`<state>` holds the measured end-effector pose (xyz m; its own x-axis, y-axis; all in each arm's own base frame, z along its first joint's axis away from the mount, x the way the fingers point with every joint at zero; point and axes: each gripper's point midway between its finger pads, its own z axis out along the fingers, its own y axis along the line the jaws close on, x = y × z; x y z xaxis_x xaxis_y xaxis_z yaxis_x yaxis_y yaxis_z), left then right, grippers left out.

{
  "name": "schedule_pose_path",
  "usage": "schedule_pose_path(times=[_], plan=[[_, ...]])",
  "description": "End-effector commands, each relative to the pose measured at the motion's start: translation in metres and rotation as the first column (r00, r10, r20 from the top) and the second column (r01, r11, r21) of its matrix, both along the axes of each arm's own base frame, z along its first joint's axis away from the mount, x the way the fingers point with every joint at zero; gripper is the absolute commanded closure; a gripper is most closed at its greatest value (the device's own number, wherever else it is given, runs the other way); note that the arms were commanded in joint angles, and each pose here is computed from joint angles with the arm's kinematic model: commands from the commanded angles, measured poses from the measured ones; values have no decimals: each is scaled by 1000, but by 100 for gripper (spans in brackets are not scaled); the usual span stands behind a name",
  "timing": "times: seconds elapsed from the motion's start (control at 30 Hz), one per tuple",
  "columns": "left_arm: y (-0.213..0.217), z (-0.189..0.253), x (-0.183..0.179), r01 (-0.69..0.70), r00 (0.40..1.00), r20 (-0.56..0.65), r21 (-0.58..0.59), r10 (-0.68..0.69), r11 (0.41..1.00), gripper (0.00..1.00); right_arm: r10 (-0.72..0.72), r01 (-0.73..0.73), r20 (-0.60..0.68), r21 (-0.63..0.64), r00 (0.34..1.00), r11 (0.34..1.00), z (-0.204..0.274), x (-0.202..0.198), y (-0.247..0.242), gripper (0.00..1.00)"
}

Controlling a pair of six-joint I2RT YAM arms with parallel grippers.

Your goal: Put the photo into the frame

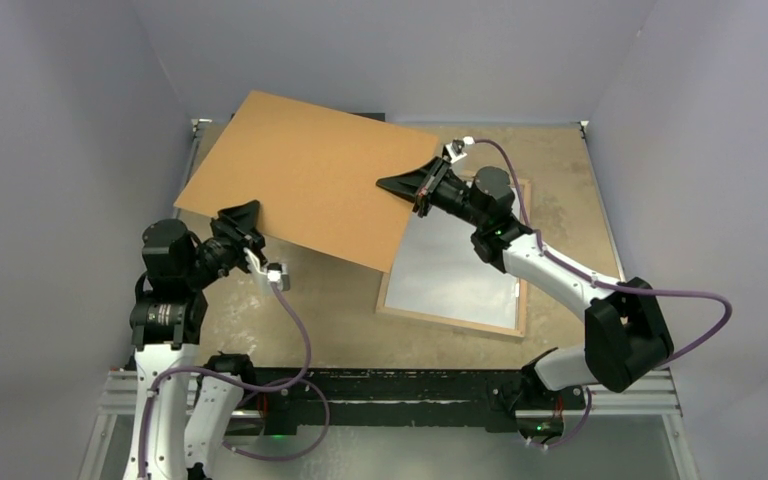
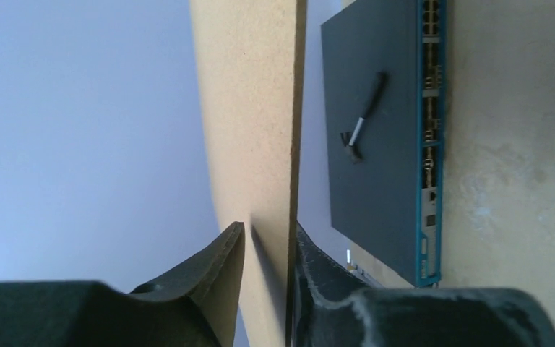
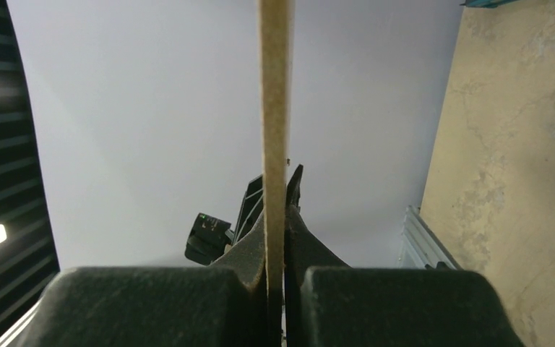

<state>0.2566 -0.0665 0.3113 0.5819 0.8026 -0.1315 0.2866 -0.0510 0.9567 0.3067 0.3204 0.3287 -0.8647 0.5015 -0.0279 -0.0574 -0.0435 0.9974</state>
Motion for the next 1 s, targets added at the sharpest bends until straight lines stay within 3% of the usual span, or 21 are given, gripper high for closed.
schedule_pose_path(times=[0.0,0.17,0.3,0.37,0.5,0.7,0.87,0.93,0.97], plan=[[-3,26,10,16,993,121,-1,-15,1000,78,26,-42,126,126,992,991,51,-21,-7,100],[-3,36,16,22,986,164,1,-22,1000,100,93,-101,115,60,989,993,31,-29,-1,98],[-8,39,13,52,986,158,14,-54,999,100,179,-172,111,-70,978,983,1,-41,3,87],[-11,41,9,73,985,152,35,-77,997,100,222,-198,127,-179,967,964,-15,-43,4,74],[-14,38,8,108,984,132,89,-119,990,100,246,-139,203,-432,948,891,-41,-32,-4,34],[-14,48,13,106,984,136,94,-118,990,100,346,3,293,-767,891,642,-66,-15,-43,4],[-13,52,13,106,982,143,118,-123,987,100,270,245,384,-868,883,432,-53,1,-96,1],[-15,45,9,133,982,115,150,-151,980,100,175,478,532,-835,828,273,-21,21,-137,1],[-17,46,7,147,980,108,155,-165,977,100,147,576,618,-779,772,249,2,22,-150,1]])
